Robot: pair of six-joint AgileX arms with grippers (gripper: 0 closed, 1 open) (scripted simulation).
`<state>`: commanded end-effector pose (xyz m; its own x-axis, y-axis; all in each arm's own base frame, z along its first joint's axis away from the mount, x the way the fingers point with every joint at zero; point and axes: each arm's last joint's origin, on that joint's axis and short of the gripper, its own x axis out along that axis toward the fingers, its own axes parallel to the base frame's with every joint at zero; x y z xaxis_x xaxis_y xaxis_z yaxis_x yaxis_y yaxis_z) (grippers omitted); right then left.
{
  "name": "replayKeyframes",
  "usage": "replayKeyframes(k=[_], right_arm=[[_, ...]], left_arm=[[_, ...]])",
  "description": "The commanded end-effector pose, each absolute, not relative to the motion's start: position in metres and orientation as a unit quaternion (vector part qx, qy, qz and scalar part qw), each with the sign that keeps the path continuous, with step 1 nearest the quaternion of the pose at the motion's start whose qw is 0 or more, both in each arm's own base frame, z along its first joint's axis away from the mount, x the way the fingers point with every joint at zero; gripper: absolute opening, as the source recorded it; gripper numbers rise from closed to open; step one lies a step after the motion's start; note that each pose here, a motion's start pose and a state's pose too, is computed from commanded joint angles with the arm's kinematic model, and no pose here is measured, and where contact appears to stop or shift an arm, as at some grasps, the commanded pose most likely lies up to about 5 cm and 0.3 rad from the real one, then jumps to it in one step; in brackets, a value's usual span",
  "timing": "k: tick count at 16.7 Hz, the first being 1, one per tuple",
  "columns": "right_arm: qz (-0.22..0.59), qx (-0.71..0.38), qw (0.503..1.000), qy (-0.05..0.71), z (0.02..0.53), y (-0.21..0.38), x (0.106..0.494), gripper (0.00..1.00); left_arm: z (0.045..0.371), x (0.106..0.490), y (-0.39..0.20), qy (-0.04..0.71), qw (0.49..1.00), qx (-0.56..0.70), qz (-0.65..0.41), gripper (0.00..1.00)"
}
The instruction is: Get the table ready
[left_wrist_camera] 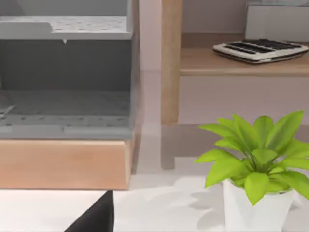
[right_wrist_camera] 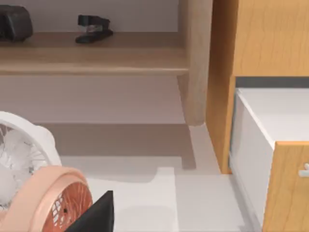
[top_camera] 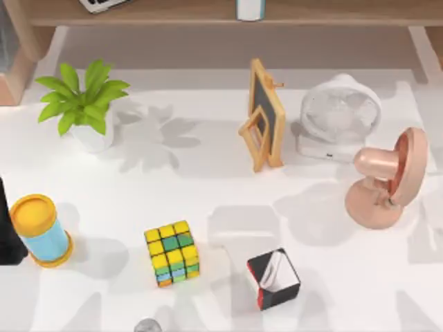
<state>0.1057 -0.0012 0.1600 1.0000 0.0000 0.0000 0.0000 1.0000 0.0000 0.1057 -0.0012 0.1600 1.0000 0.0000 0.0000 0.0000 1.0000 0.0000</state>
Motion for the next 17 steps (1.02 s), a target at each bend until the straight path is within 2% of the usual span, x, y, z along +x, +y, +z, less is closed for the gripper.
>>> replayKeyframes(k=[5, 10, 13, 17], right_arm=[[-0.007, -0.006, 1.000, 0.021, 0.171, -0.003, 0.106, 1.00], [-0.026, -0.034, 0.992, 0.119, 0.231, -0.008, 0.121, 1.00], [-0.032, -0.054, 0.977, 0.204, 0.281, -0.016, 0.155, 1.00], [-0.031, -0.075, 0.940, 0.331, 0.331, -0.038, 0.240, 1.00]], left_arm=[[0.160, 0.106, -0.001, 0.000, 1.000, 0.000, 0.000, 1.00], [0.160, 0.106, -0.001, 0.000, 1.000, 0.000, 0.000, 1.00], [0.160, 0.106, -0.001, 0.000, 1.000, 0.000, 0.000, 1.00], [0.160, 0.106, -0.001, 0.000, 1.000, 0.000, 0.000, 1.00]])
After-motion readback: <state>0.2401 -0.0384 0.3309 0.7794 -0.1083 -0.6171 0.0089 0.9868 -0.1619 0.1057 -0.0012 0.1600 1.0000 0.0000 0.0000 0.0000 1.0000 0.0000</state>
